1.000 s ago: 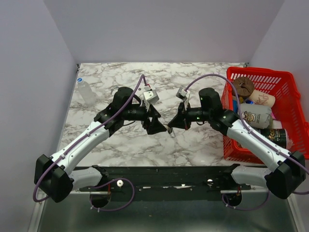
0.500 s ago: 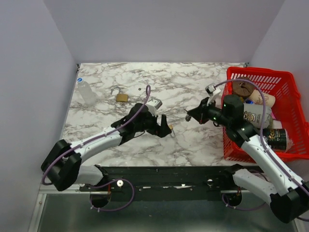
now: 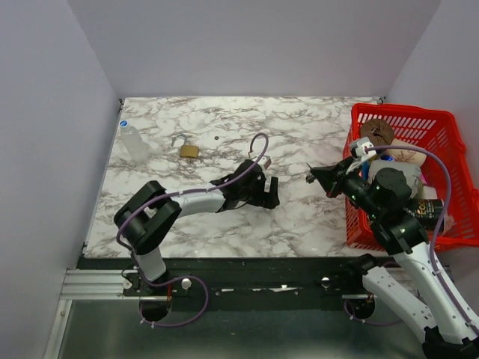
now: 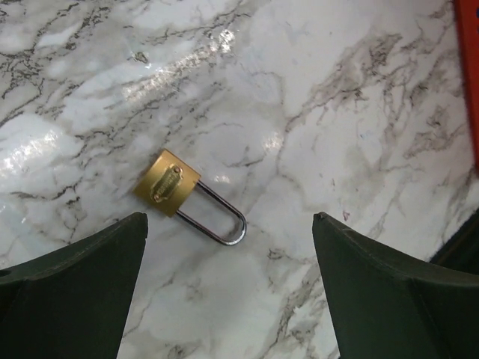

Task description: Unlock with the key

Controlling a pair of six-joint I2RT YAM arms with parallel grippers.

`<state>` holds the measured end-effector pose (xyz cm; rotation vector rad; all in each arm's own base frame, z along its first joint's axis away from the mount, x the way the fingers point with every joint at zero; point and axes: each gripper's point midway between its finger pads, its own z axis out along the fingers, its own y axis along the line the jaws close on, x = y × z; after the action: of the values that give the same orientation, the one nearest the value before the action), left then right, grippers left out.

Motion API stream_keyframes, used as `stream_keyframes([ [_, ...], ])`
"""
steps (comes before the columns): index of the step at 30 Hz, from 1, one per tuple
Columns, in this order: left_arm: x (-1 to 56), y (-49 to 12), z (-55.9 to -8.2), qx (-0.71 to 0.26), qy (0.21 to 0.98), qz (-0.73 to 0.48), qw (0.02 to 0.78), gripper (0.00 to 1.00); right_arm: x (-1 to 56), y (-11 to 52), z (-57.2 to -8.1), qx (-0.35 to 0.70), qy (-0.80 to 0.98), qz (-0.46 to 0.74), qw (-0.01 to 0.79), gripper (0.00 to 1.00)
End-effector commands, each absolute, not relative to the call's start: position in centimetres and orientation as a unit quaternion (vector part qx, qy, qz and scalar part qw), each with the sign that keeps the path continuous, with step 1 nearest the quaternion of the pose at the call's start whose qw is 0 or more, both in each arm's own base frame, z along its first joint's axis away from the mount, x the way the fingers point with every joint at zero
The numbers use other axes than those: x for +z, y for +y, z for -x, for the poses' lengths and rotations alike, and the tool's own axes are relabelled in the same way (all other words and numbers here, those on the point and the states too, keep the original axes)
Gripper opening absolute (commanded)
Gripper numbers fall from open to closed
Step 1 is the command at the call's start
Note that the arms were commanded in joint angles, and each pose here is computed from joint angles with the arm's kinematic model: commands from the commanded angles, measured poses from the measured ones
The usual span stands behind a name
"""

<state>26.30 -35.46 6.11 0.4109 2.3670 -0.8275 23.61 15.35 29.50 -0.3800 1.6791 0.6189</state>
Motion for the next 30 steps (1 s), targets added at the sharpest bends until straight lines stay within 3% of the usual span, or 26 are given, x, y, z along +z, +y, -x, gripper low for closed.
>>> stream_keyframes([
  [1,5.1,-36.1,-28.1,-0.262,0.901,-0.154,0.309,0.98,28.3,14.8,-23.8,0.249,0.742,0.162,0.600,0.01],
  [8,3.3,-37.8,-28.5,-0.251,0.906,-0.174,0.294,0.98,27.8,15.0,-24.1,0.250,0.747,0.165,0.594,0.01],
  [19,5.9,-42.7,-25.2,-0.396,0.826,-0.277,0.291,0.98,27.1,15.2,-24.5,0.248,0.755,0.166,0.584,0.01],
  [30,10.3,-41.4,-26.0,-0.393,0.809,-0.251,0.359,0.98,26.7,15.4,-24.5,0.254,0.759,0.164,0.576,0.01],
])
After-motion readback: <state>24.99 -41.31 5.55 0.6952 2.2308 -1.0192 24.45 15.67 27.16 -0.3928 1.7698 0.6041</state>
